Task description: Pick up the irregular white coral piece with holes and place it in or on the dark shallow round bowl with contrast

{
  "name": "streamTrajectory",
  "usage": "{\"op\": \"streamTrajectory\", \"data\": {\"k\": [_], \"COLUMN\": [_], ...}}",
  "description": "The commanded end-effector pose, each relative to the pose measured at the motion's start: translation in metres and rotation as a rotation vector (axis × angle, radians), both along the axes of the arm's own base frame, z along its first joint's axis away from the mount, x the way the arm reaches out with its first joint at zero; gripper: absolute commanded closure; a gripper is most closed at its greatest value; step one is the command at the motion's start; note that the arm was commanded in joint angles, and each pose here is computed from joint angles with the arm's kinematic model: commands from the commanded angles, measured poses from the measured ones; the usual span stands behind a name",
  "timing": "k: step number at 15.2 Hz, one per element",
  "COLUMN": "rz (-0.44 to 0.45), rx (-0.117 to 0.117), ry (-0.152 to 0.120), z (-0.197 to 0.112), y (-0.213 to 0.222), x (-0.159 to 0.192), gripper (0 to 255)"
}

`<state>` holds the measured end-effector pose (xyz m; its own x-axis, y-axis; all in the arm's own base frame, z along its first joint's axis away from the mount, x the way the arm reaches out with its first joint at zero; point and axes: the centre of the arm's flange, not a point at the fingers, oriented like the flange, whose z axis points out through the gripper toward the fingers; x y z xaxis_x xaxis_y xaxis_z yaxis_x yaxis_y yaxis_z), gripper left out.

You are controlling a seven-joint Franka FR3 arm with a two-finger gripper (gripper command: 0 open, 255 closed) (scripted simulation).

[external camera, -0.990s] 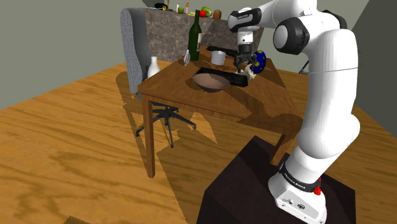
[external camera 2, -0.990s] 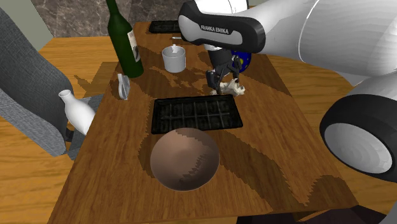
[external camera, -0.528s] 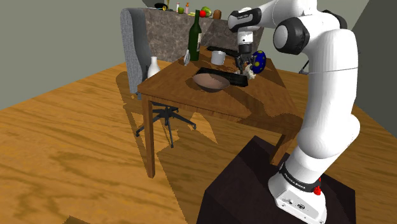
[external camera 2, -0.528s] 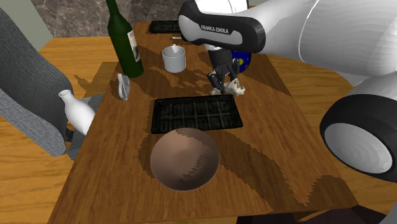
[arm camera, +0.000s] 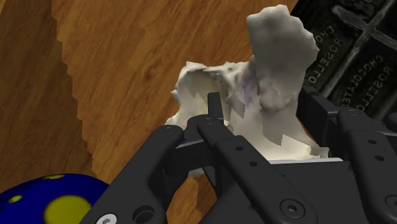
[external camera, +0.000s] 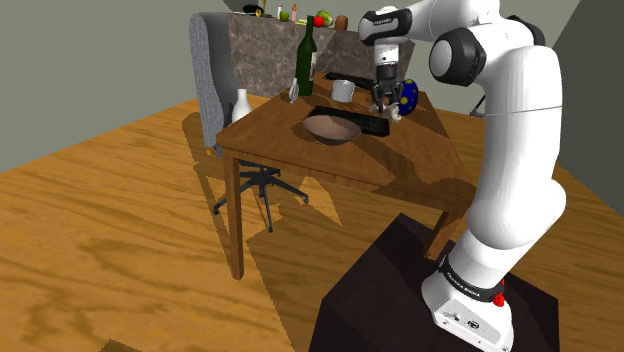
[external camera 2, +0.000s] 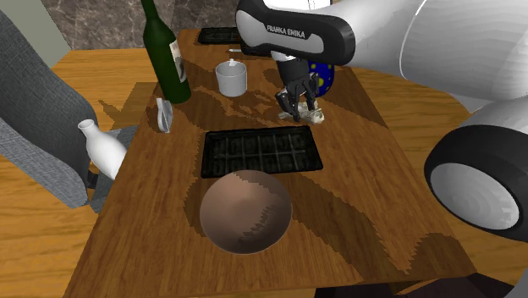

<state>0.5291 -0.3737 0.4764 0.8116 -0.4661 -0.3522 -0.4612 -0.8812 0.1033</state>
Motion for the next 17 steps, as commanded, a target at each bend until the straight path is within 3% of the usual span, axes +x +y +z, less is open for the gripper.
{"op": "streamTrajectory", "data": {"k": [1, 17], "rz": [0.0, 0.0], "rx": [0.0, 0.0], "ry": [0.0, 0.0], "z": [0.01, 0.095], "y": [0.0, 0.0], "x": [-0.001, -0.001], "gripper": [255, 255]}}
